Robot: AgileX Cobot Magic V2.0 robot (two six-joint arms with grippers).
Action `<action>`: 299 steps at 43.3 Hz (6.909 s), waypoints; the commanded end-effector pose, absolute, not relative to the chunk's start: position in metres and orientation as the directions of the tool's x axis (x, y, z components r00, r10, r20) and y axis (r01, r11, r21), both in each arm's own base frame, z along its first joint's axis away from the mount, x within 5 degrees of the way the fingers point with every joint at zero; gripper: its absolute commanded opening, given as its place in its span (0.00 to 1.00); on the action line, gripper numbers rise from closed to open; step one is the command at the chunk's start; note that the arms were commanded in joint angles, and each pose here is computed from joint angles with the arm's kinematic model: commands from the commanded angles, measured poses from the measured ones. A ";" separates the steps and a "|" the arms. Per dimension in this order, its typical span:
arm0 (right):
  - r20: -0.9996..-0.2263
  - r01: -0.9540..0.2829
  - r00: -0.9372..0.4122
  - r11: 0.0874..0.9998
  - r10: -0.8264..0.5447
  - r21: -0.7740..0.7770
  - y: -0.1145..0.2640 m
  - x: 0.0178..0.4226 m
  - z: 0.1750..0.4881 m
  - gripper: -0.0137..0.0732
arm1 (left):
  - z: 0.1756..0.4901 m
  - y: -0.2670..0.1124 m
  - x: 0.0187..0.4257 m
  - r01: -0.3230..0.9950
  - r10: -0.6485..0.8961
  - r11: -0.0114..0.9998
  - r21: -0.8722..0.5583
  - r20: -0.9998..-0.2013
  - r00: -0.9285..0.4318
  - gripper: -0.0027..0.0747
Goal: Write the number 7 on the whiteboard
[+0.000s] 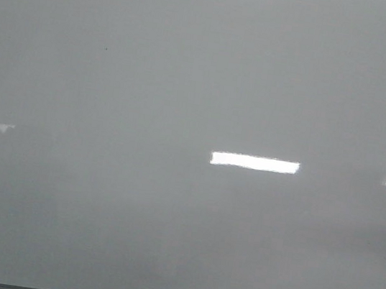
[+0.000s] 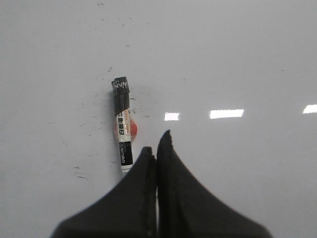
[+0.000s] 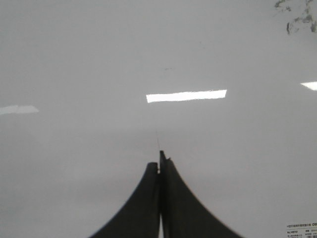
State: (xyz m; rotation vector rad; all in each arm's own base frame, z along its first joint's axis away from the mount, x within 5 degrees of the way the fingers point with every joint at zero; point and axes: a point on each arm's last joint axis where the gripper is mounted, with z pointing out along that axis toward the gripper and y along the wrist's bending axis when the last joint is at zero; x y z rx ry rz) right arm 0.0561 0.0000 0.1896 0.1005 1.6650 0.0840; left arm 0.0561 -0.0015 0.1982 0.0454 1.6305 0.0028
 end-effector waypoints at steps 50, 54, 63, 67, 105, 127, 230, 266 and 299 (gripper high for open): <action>-0.972 0.022 -0.211 0.994 0.108 0.106 0.000 0.091 0.307 0.63 | 0.308 -0.003 0.114 0.040 0.050 0.998 0.040 -0.961 -0.273 0.66; -0.971 0.022 -0.212 0.994 0.108 0.106 0.000 0.091 0.307 0.80 | 0.309 -0.003 0.114 0.039 0.049 0.998 0.040 -0.965 -0.256 0.82; -0.971 0.022 -0.212 0.994 0.108 0.106 0.000 0.091 0.307 0.84 | 0.299 -0.004 0.127 0.042 0.051 0.998 0.040 -0.955 -0.294 0.79; -0.972 0.022 -0.208 0.994 0.108 0.106 0.000 0.091 0.307 0.84 | 0.284 -0.004 0.144 0.029 0.016 1.000 0.005 -0.914 -0.406 0.79; -0.973 0.021 -0.202 0.994 0.108 0.106 0.000 0.091 0.307 0.84 | 0.211 0.033 0.274 -0.094 -0.033 0.995 0.031 -0.789 -0.613 0.59; -0.973 0.021 -0.202 0.994 0.108 0.106 0.000 0.091 0.307 0.84 | 0.204 0.033 0.272 -0.096 -0.039 0.995 0.032 -0.748 -0.663 0.06; -0.825 -0.981 -0.119 0.193 -0.552 0.013 0.202 0.161 0.365 0.08 | 0.343 -0.174 0.122 0.911 0.720 0.259 0.321 -0.692 0.039 0.62; -0.917 -0.705 -0.363 0.692 -0.163 0.156 0.168 0.269 0.356 0.08 | 0.330 -0.059 0.033 0.877 0.398 0.418 0.237 -0.915 0.057 0.01; -0.889 -0.616 -0.445 0.758 -0.111 0.214 0.164 0.341 0.330 0.08 | 0.329 -0.060 0.033 0.878 0.400 0.417 0.236 -0.915 0.056 0.01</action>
